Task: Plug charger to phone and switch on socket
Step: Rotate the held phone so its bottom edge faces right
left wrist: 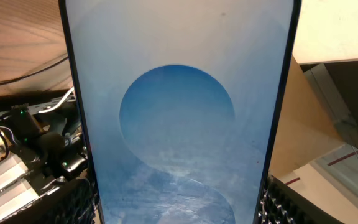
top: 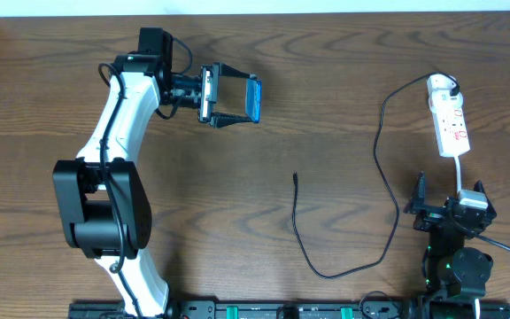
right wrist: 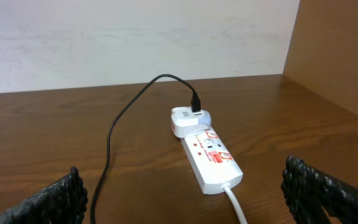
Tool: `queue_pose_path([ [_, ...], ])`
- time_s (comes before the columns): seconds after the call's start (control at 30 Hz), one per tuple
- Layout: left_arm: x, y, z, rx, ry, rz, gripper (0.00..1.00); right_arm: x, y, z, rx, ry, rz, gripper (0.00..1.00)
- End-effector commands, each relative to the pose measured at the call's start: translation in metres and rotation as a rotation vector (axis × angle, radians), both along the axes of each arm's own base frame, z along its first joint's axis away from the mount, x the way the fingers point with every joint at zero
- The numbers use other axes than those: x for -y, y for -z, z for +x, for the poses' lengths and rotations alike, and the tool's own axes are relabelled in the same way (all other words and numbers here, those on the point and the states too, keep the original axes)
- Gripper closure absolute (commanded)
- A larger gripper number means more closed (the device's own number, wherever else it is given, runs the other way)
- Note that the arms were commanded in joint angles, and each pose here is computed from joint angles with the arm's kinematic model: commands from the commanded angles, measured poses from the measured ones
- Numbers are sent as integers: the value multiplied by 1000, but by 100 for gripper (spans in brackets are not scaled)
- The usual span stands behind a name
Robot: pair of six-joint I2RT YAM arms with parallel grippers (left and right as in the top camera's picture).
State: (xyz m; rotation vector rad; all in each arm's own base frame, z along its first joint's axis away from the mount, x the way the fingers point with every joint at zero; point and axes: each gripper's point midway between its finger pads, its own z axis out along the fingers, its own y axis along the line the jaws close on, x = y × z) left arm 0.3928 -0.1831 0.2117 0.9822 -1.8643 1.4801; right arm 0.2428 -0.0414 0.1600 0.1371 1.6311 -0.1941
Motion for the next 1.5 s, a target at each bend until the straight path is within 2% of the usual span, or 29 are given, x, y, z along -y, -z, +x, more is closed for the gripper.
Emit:
queue_pose_path([
  [0.0,1,-28,-2,51,11,-51,93,1,0,-1,0,9,-9,1],
  [0.63,1,-27,-2,52,9,-43,93,1,0,-1,0,9,-9,1],
  [1.2,-18,22,17,87,-80,270,93,1,0,-1,0,9,-9,1],
  [1.47,-40,51,30,105,-143,481,93,1,0,-1,0,9,-9,1],
])
